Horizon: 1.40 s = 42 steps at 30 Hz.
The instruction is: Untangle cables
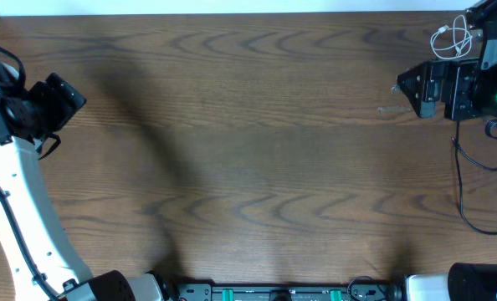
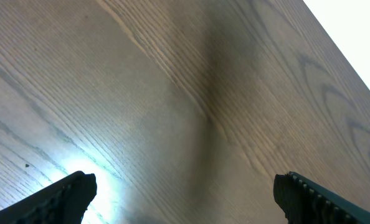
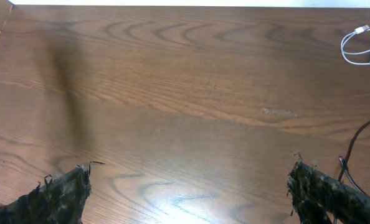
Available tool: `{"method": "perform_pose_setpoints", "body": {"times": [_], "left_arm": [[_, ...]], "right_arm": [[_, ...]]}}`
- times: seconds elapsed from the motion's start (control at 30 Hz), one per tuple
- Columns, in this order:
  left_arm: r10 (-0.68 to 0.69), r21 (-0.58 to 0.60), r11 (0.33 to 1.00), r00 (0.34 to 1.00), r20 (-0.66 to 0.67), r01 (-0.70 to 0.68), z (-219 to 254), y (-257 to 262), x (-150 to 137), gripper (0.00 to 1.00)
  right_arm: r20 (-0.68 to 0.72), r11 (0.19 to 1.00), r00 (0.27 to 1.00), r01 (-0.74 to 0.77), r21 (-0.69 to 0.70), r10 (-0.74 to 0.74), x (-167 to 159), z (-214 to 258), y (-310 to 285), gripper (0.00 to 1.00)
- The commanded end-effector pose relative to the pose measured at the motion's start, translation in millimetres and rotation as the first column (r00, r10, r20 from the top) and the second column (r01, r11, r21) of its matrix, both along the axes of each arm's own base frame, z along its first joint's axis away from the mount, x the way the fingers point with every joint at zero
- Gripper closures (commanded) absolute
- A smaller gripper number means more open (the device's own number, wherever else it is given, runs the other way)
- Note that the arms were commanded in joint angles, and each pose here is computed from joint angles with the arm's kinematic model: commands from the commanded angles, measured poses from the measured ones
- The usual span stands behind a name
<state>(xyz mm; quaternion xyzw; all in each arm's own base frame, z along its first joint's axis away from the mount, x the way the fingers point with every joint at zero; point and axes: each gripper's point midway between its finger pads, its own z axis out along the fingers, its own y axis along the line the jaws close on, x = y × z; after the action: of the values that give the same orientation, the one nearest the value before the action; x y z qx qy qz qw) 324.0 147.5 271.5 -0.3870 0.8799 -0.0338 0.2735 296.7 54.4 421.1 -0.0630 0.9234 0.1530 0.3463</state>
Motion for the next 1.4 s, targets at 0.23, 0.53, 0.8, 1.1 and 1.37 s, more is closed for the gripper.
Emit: {"method": "perform_pose_setpoints", "body": {"times": [0.23,0.53,0.8,1.1,1.37], "left_arm": [[0.001,-0.003,1.0,1.0,-0.007,-0.001,-2,0,1,0.04],[0.001,-0.003,1.0,1.0,-0.007,-0.001,-2,0,1,0.04],[0.001,-0.003,1.0,1.0,-0.007,-0.001,-2,0,1,0.04],[0.001,-0.003,1.0,1.0,-0.007,-0.001,-2,0,1,0.04],[0.001,-0.003,1.0,1.0,-0.007,-0.001,-2,0,1,0.04]], "right_arm": [[0.067,0.997,0.997,0.052,-0.051,-0.049,-8,14,-10,0.01],[0.34,0.994,0.938,0.089,-0.064,-0.062,12,47,-16,0.01],[0.612,0.991,0.79,0.1,-0.093,-0.022,23,48,-18,0.01],[0.732,0.986,0.681,0.134,-0.099,-0.019,2,-10,-24,0.01],[0.814,0.984,0.581,0.148,-0.096,-0.008,-23,-71,-24,0.01]]}}
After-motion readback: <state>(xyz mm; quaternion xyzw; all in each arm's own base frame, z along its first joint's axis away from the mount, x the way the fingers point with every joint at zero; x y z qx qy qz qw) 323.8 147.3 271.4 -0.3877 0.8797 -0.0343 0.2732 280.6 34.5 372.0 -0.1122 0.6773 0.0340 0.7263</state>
